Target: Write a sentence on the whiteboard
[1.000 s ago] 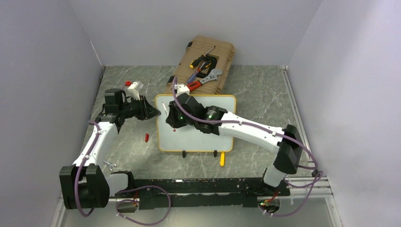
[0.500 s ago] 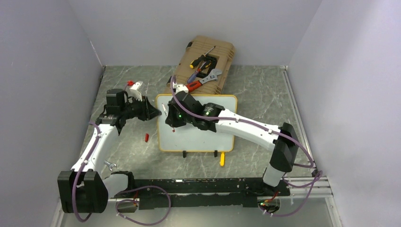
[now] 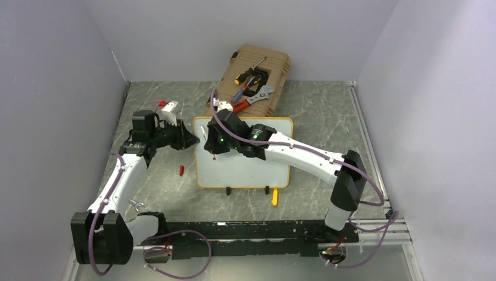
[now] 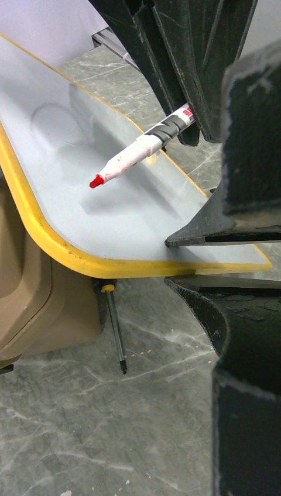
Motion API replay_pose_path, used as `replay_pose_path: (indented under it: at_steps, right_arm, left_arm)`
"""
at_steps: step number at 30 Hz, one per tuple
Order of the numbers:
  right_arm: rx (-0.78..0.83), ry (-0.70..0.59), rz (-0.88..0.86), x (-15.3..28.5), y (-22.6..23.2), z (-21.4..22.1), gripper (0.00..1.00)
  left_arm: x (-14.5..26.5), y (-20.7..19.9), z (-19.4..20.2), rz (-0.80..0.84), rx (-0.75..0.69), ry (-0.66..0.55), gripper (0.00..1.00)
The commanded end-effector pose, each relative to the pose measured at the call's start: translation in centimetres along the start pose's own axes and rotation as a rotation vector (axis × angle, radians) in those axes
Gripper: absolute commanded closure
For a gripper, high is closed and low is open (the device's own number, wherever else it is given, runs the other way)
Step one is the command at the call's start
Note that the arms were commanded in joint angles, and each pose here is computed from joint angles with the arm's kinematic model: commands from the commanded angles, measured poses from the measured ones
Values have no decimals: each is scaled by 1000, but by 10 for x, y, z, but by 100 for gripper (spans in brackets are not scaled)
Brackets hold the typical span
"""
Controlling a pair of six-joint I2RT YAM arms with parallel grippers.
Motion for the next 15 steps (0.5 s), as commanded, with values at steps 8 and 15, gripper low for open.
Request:
replay_pose_path:
  at_steps: [8, 15]
  right_arm:
    - [-19, -12, 8, -2, 1, -17, 100]
    - [-27, 21, 16, -7, -3, -5, 100]
  left_arm:
    - [2, -12, -1, 40, -46, 7, 100]
    - [1, -13, -1, 42, -47, 7, 100]
Point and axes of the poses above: each gripper's point midway between its finger pads, its own x axis back along the fingers, its own y axis along the line the jaws close on, z = x × y, the point moved 4 cm from there along x, back along the fingers, and after that the axes turned 9 degrees about x, right-handed, at the moved point
